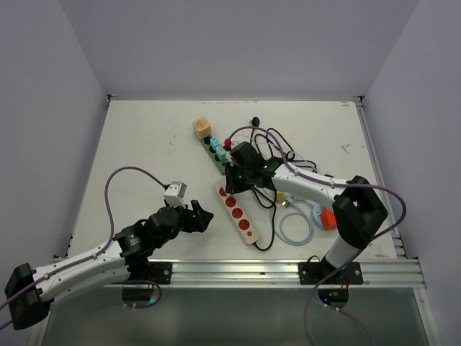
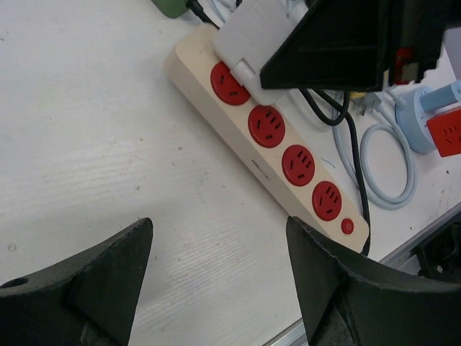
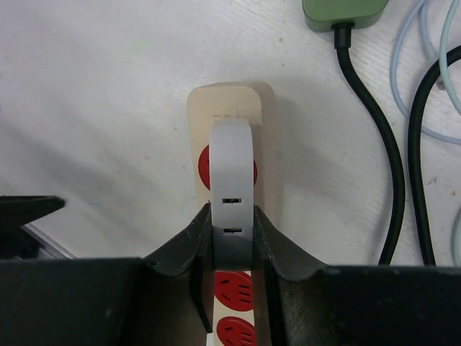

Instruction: Pull the plug off the socket

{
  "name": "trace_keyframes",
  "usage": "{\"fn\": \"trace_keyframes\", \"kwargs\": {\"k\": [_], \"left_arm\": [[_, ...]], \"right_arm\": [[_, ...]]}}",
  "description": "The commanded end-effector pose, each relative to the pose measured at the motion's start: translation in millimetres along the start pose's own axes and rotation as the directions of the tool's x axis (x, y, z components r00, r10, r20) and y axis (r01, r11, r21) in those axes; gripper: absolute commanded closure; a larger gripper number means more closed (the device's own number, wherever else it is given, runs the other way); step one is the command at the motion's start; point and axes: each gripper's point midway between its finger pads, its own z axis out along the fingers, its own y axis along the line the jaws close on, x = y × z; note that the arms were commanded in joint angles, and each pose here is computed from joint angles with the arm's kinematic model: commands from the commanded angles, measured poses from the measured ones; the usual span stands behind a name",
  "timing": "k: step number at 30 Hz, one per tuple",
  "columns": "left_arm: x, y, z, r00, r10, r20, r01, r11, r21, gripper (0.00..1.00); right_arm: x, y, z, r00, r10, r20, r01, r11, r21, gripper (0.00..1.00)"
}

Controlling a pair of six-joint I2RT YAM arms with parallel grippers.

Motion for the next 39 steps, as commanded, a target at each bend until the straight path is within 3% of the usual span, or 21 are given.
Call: {"fn": "trace_keyframes", "kwargs": {"k": [1, 5, 15, 19, 30, 39], "left_arm": [[-5, -27, 7, 0.996, -0.080, 0.036, 0.075, 0.988, 0.133, 0.20], [-2, -41, 15, 0.994, -0.100, 0.037, 0.091, 0.975, 0.201, 0.11], [-19, -81, 7, 0.985, -0.142, 0.094, 0.090, 0.903, 0.419, 0.05], [-21, -75, 8, 0.981, -0.155, 0.116, 0.097, 0.912, 0.397, 0.02], [-6, -72, 32, 0.993, -0.117, 0.032, 0.102, 0.947, 0.303, 0.01], [-43, -94, 26, 0.971, -0.195, 0.139, 0.124, 0.905, 0.406, 0.00]], "right_arm": [[-52, 36, -53, 0.982, 0.032, 0.188, -0.006, 0.991, -0.136, 1.00], [-60, 49, -78, 0.967, 0.077, 0.244, -0.023, 0.976, -0.216, 1.00], [-57, 52, -90, 0.939, 0.154, 0.309, -0.065, 0.957, -0.281, 1.00], [-59, 59, -97, 0.926, 0.181, 0.333, -0.069, 0.944, -0.323, 1.00], [-69, 79, -134, 0.891, 0.234, 0.388, -0.051, 0.902, -0.429, 1.00], [-61, 83, -134, 0.866, 0.278, 0.415, -0.059, 0.882, -0.467, 1.00]]}}
